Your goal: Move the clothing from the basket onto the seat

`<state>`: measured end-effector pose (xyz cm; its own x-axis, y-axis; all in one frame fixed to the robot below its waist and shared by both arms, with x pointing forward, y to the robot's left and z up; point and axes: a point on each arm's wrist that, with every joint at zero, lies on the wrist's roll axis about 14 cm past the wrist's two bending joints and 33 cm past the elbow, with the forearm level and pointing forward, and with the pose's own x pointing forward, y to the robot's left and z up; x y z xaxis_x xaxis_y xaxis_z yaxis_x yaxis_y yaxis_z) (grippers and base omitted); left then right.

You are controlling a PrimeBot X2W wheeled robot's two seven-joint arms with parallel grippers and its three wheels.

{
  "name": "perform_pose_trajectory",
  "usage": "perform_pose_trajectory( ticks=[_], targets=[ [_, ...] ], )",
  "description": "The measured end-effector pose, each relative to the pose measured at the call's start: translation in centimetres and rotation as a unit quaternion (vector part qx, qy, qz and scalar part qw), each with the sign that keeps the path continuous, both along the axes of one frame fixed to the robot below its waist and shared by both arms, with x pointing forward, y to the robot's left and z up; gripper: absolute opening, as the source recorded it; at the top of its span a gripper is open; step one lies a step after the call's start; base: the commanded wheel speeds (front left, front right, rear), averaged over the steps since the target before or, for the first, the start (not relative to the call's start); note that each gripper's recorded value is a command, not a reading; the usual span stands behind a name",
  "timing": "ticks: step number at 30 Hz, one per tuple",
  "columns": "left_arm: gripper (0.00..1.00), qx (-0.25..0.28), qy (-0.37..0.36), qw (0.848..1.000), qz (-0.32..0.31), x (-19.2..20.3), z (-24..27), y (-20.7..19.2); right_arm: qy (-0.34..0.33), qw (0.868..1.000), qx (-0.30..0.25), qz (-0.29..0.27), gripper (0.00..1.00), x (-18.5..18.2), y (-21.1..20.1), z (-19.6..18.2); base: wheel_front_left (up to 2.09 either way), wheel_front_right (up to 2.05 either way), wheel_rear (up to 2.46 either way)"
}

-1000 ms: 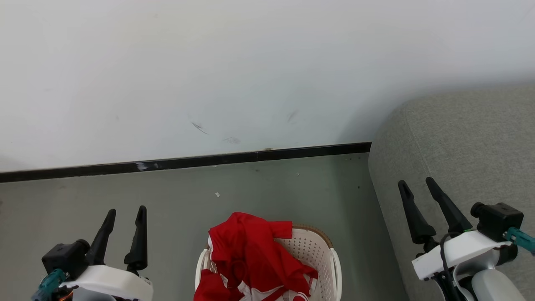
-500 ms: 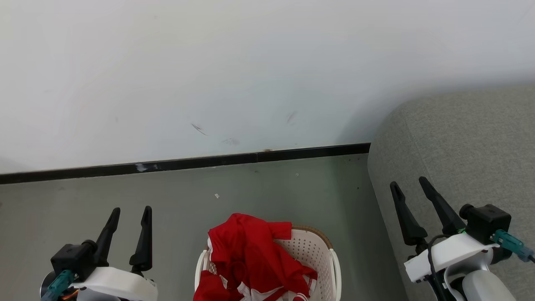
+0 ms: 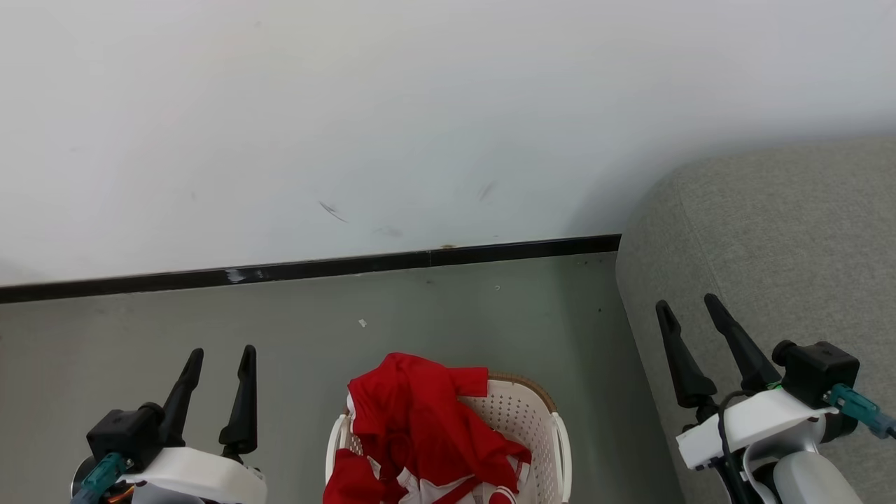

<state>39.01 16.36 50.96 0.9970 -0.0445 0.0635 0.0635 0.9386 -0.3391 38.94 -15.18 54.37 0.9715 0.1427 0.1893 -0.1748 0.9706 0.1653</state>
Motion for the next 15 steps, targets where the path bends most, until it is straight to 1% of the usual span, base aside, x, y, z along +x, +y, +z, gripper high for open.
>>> perform_pose_trajectory(
  ticks=[8,15],
  targets=[
    [1.00,-0.003,0.009,1.000,-0.008,0.1,-0.7,-0.3,0.006,1.000,0.007,-0.005,1.00,0.2,-0.1,-0.4,0.00,0.00,0.00],
    [1.00,-0.008,0.029,0.999,-0.027,0.2,-2.1,-1.5,0.010,1.000,0.010,-0.017,1.00,0.4,-0.9,-0.7,0.00,0.00,0.00]
  ],
)
